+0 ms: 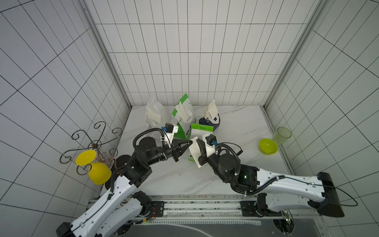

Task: Staple the receipts to the bags
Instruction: Pick up the receipt from the center of the board.

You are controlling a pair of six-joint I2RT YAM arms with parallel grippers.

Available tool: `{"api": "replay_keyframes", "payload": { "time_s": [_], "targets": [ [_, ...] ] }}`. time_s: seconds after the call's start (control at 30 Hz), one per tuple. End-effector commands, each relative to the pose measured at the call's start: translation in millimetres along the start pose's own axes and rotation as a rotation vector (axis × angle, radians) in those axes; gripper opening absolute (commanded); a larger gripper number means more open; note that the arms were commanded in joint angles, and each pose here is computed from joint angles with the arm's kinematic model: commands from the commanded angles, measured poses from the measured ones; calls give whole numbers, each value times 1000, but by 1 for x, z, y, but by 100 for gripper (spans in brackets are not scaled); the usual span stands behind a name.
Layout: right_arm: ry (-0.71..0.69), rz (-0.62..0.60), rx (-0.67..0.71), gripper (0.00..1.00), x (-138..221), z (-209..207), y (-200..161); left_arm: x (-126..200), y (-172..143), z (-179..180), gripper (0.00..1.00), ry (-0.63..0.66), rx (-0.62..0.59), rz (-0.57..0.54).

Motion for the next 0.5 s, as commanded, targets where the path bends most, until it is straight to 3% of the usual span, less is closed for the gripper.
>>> {"api": "replay_keyframes", "payload": {
  "time_s": [0.0, 0.07, 0.1, 0.27, 0.47],
  "targets": [
    [73, 5, -31, 17, 7, 3, 2, 4, 13, -2, 0, 15, -48, -22],
    [152, 34, -43, 40, 13, 6, 6, 6, 15, 4, 0, 47, -66, -11],
    [194, 47, -51, 46, 17, 6, 9, 8, 17, 4, 0, 45, -81, -11],
    [410, 92, -76, 62, 42, 6, 29, 8, 19, -8, 0, -80, -140, 28],
    [612, 171, -88, 66, 53, -2, 37, 7, 20, -26, 0, -198, -184, 52]
  ]
}}
Point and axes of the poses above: each gripper's point midway between its finger pads, its own x axis back along the fingers, its own z axis along the line the jaws close on, y = z × x, the point moved 2 cm from there along x, back along the fingers, and after that the axes turned 7 degrees about -x, right-handed, at the moved point
